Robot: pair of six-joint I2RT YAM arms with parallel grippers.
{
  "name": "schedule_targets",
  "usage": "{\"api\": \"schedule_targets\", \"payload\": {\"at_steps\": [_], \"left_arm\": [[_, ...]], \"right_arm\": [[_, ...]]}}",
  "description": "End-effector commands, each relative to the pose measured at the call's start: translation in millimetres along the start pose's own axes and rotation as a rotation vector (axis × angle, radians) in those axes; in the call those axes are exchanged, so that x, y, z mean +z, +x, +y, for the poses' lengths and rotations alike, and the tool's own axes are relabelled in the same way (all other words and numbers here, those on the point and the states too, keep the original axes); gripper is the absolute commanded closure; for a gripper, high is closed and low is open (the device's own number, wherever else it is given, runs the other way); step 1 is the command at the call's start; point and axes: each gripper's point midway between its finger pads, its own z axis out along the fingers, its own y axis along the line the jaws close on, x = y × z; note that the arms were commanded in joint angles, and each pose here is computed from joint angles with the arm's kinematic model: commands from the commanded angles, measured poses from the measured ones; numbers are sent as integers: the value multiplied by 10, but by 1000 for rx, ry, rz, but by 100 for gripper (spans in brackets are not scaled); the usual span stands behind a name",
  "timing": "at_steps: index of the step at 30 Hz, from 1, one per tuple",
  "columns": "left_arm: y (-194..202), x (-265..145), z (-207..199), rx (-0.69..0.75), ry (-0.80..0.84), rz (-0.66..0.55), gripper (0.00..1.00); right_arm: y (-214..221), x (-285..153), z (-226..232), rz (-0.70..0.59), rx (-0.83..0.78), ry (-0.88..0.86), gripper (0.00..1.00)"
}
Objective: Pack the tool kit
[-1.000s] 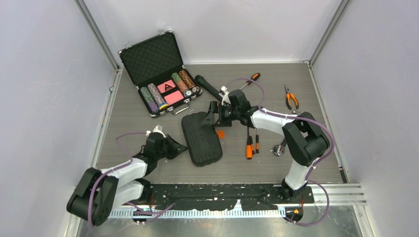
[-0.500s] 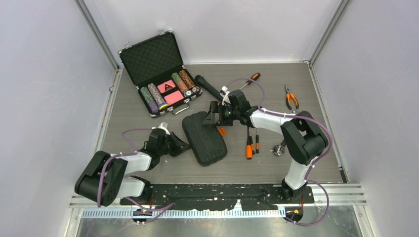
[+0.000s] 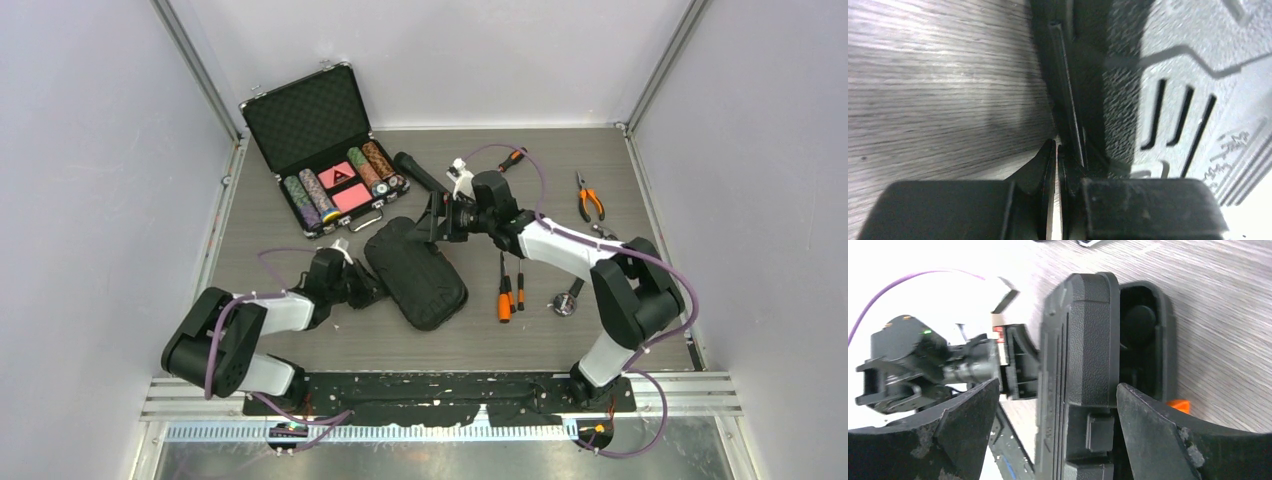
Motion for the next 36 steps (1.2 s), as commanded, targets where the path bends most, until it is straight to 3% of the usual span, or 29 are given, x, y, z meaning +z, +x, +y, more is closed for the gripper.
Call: {"api": "schedule_targets", "payload": {"at_steps": [1, 18, 23, 28, 31, 36], "left_arm": [[-200, 66, -443, 70, 110, -47, 92], [-293, 165, -573, 94, 99, -65, 92], [-339, 213, -617, 97, 100, -68, 92], [-405, 239, -683, 111, 99, -77, 91], [-462, 164, -671, 135, 62, -101, 86], [-694, -183, -365, 192, -142, -218, 61]], "right_arm": [[85, -157, 582, 53, -11, -213, 10], [287, -168, 1133, 111, 66, -428, 19], [395, -90, 1261, 139, 78, -454, 28], [473, -37, 1235, 151, 75, -425, 45], [491, -18, 1132, 152, 49, -361, 47], [452, -9, 976, 129, 1, -248, 45]]}}
